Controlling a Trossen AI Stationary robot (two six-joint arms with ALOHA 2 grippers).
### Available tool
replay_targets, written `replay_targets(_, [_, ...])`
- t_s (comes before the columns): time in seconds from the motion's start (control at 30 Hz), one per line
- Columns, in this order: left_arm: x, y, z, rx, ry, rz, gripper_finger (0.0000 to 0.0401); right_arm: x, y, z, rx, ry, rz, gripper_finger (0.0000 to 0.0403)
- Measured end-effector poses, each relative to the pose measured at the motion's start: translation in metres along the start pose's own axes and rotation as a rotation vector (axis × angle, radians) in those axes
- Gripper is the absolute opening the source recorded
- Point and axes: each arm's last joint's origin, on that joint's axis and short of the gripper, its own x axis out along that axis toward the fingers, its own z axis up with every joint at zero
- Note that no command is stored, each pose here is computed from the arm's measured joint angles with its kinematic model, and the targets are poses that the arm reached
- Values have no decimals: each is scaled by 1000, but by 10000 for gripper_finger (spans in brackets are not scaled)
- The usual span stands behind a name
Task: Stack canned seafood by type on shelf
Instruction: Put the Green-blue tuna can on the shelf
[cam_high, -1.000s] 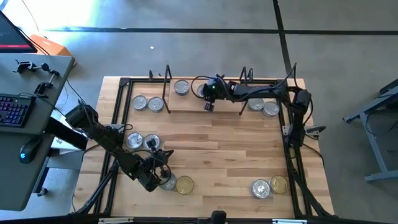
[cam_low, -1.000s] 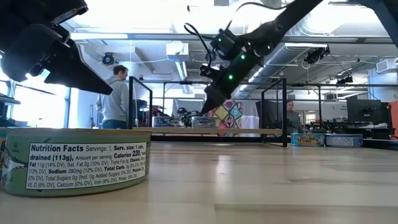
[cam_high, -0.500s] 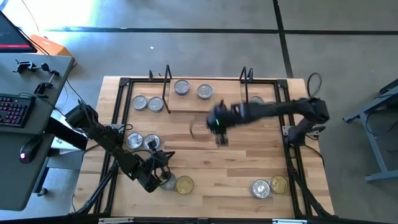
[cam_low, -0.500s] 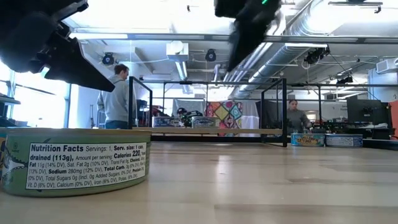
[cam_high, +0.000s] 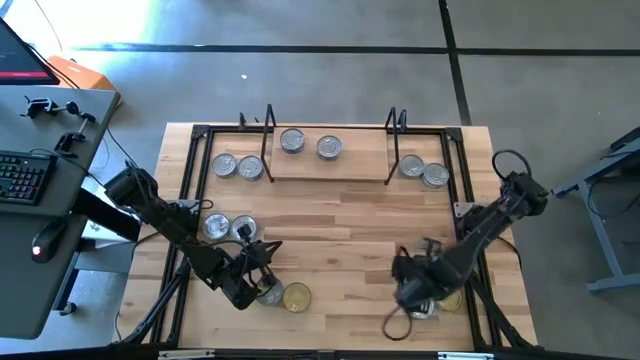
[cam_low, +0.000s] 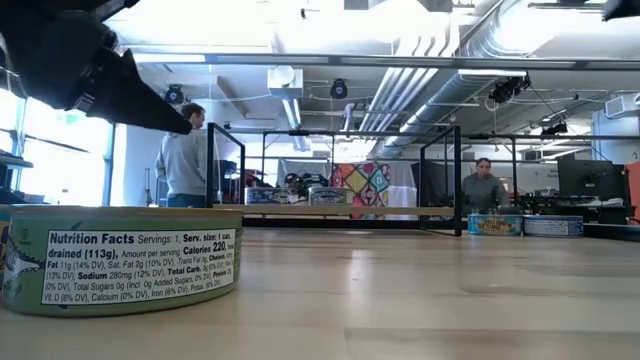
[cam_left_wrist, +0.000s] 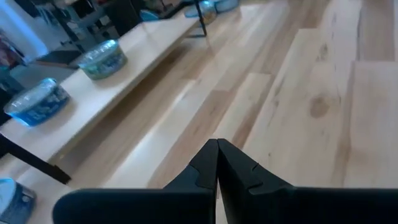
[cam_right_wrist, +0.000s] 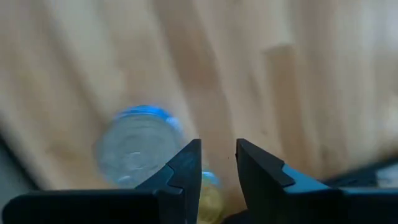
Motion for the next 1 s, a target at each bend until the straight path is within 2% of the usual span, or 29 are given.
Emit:
replay_targets(0.1, [0, -1, 2, -1, -20, 4, 0, 15, -6, -10, 56, -57, -75, 91])
replay_targets(0.23, [0, -5, 6, 0, -37, -13, 0, 47, -30, -9, 172, -206, -114, 82])
replay_targets(0.4, [0, -7, 8, 18, -44, -30, 0, 77, -91, -4, 269, -182, -165, 59])
replay_targets(0.47, [0, -7, 9, 25, -43, -37, 0, 84, -117, 1, 350, -175, -179, 51])
replay_targets(0.6, [0, -8, 9, 20, -37, -49, 0, 91, -161, 11, 472, -116, -124, 47])
replay_targets(0.7, [1, -8, 9, 19, -37, -47, 0, 94, -189, 19, 466, -105, -123, 57])
replay_targets(0.87, [2, -8, 10, 11, -30, -55, 0, 99, -223, 29, 296, -100, -186, 103])
replay_targets(1.0, [2, -8, 10, 6, -22, -70, 0, 101, -244, 33, 334, -109, -154, 151])
